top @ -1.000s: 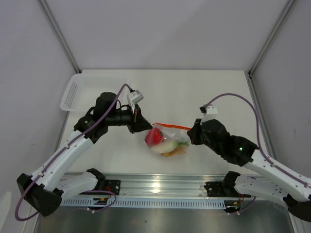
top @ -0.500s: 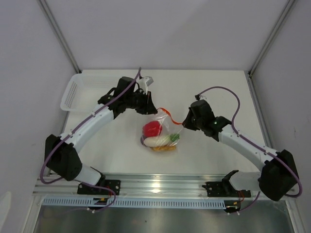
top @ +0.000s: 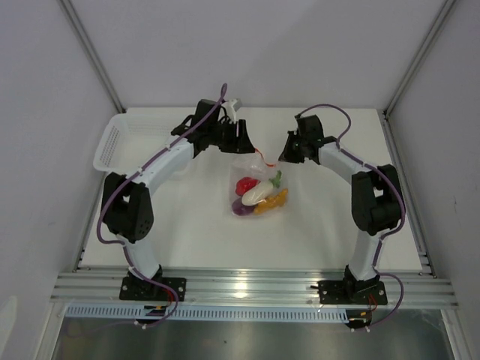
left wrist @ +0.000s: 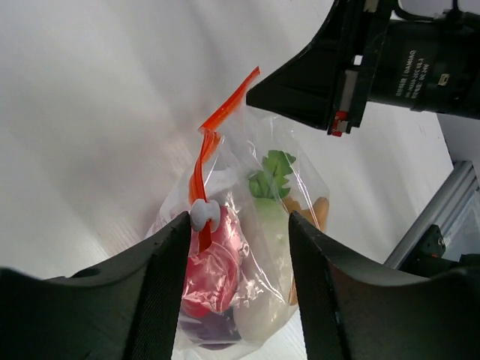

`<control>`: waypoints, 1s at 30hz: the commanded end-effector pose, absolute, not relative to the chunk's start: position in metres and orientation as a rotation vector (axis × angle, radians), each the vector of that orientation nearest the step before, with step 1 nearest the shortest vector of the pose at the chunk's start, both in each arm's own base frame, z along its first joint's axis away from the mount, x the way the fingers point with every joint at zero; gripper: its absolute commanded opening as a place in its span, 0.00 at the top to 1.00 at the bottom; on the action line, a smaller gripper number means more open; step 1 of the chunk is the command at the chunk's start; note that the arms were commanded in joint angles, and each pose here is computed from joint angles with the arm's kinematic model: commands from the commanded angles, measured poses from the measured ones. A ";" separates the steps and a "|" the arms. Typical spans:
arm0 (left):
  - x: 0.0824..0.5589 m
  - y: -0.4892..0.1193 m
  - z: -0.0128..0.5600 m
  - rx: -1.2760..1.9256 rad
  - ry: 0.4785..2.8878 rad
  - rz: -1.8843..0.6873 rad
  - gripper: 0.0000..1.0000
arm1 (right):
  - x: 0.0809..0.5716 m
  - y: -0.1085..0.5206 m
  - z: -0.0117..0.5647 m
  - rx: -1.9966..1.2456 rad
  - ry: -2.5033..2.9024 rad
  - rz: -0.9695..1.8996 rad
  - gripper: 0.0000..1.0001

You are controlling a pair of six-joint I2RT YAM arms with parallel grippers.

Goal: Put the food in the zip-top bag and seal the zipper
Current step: Place the zipper food storage bag at the center of the board, then reset both arms

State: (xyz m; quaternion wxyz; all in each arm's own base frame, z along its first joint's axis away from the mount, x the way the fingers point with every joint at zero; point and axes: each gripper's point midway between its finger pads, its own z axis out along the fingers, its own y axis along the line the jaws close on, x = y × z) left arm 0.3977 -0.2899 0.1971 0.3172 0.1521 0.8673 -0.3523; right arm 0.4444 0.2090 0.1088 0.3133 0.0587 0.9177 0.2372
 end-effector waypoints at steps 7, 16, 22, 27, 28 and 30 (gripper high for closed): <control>0.429 -0.252 0.250 0.272 2.066 -0.659 0.00 | 0.463 0.218 0.099 0.065 2.405 0.626 0.92; 0.374 -0.202 0.302 0.110 1.874 -0.566 0.00 | 0.471 0.201 0.089 0.134 2.407 0.516 0.82; 0.343 -0.192 0.302 0.096 1.919 -0.568 0.00 | 0.471 0.189 0.086 0.190 2.414 0.439 0.76; 0.297 -0.202 0.295 0.116 1.895 -0.751 0.00 | 0.470 0.169 0.108 0.221 2.351 0.323 0.01; 0.285 -0.200 0.307 0.118 1.849 -0.790 0.00 | 0.469 0.164 0.122 0.225 2.320 0.304 0.01; 0.271 -0.199 0.292 0.117 1.872 -0.828 0.01 | 0.461 0.157 0.135 0.218 2.318 0.270 0.01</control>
